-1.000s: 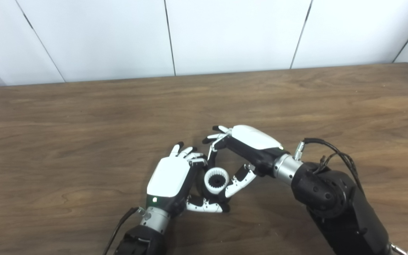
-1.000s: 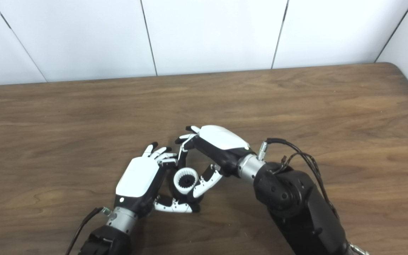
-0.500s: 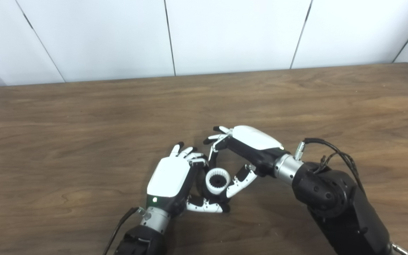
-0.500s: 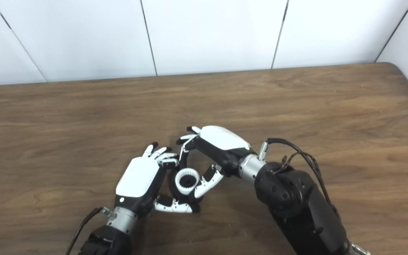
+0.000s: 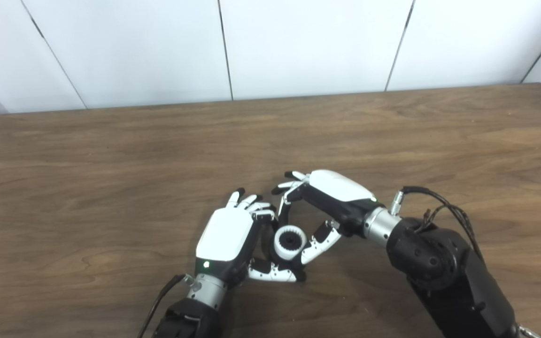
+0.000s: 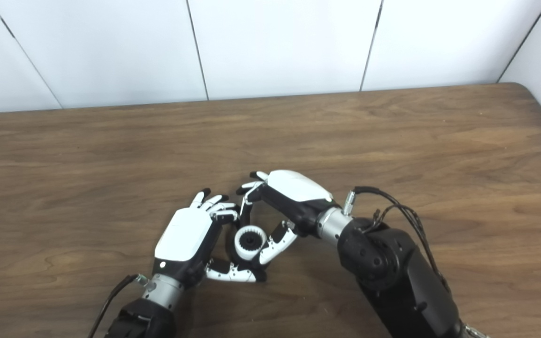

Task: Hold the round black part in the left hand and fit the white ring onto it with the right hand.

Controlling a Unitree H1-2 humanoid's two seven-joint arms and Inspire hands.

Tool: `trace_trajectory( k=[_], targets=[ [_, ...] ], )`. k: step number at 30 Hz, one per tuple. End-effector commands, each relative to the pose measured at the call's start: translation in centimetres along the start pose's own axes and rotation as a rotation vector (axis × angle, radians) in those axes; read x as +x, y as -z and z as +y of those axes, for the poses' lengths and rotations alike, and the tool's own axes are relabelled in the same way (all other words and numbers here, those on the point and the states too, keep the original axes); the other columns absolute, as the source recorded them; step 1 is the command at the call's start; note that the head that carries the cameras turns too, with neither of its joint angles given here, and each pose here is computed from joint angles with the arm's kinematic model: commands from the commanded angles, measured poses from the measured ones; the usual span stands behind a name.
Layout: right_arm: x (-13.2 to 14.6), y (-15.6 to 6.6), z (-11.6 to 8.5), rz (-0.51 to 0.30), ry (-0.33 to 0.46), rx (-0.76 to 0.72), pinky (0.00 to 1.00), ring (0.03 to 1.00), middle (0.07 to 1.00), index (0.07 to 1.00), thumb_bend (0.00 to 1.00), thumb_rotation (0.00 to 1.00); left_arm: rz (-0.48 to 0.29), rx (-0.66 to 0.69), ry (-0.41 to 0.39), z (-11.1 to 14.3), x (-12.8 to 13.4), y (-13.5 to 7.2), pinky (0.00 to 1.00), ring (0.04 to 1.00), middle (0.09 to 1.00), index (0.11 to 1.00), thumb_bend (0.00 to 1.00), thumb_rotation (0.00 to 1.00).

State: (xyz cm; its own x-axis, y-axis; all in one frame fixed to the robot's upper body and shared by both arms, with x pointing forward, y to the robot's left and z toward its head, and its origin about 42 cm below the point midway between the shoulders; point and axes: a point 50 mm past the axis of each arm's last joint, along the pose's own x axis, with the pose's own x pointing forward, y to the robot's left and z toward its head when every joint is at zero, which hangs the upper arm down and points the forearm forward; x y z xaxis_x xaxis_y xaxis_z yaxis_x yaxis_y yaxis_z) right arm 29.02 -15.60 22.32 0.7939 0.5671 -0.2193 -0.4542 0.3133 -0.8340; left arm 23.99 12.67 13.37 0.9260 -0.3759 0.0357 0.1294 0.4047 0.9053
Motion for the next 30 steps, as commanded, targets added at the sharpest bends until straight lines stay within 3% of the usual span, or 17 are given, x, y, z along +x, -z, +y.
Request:
trace_trajectory(
  k=[1, 22, 23, 24, 25, 27, 30],
  targets=[
    [0.17, -0.67, -0.99, -0.046, 0.056, -0.039, 1.0, 0.994, 0.868, 0.483, 0.52, 0.13, -0.012, 0.007, -0.022, 0.44, 0.43, -0.36, 1.0, 0.895, 0.783, 0.483, 0.52, 0.06],
    [0.31, -0.39, -1.07, -0.038, 0.07, -0.07, 1.0, 0.997, 0.868, 0.49, 0.52, 0.15, -0.011, 0.017, -0.029, 0.34, 0.78, -0.57, 1.0, 0.899, 0.788, 0.483, 0.53, 0.06],
    [0.29, -0.4, -1.11, -0.037, 0.069, -0.072, 1.0, 0.998, 0.87, 0.51, 0.61, 0.17, -0.012, 0.017, -0.031, 0.32, 0.78, -0.55, 1.0, 0.898, 0.788, 0.483, 0.53, 0.06],
    [0.27, -0.39, -1.14, -0.036, 0.069, -0.073, 1.0, 0.999, 0.874, 0.559, 0.82, 0.23, -0.013, 0.017, -0.032, 0.31, 0.79, -0.55, 1.0, 0.897, 0.787, 0.483, 0.53, 0.06],
    [0.26, -0.38, -1.16, -0.035, 0.068, -0.075, 1.0, 0.999, 0.877, 0.577, 0.9, 0.25, -0.013, 0.017, -0.033, 0.3, 0.79, -0.56, 1.0, 0.897, 0.787, 0.483, 0.53, 0.06],
    [0.22, -0.37, -1.22, -0.034, 0.068, -0.084, 1.0, 1.0, 0.883, 0.604, 0.97, 0.28, -0.012, 0.013, -0.034, 0.3, 0.78, -0.59, 1.0, 0.898, 0.787, 0.483, 0.53, 0.06],
    [0.16, -0.36, -1.38, -0.03, 0.071, -0.087, 1.0, 1.0, 0.891, 0.634, 1.0, 0.32, -0.008, 0.01, -0.032, 0.3, 0.76, -0.61, 1.0, 0.899, 0.788, 0.483, 0.53, 0.06]
  ],
)
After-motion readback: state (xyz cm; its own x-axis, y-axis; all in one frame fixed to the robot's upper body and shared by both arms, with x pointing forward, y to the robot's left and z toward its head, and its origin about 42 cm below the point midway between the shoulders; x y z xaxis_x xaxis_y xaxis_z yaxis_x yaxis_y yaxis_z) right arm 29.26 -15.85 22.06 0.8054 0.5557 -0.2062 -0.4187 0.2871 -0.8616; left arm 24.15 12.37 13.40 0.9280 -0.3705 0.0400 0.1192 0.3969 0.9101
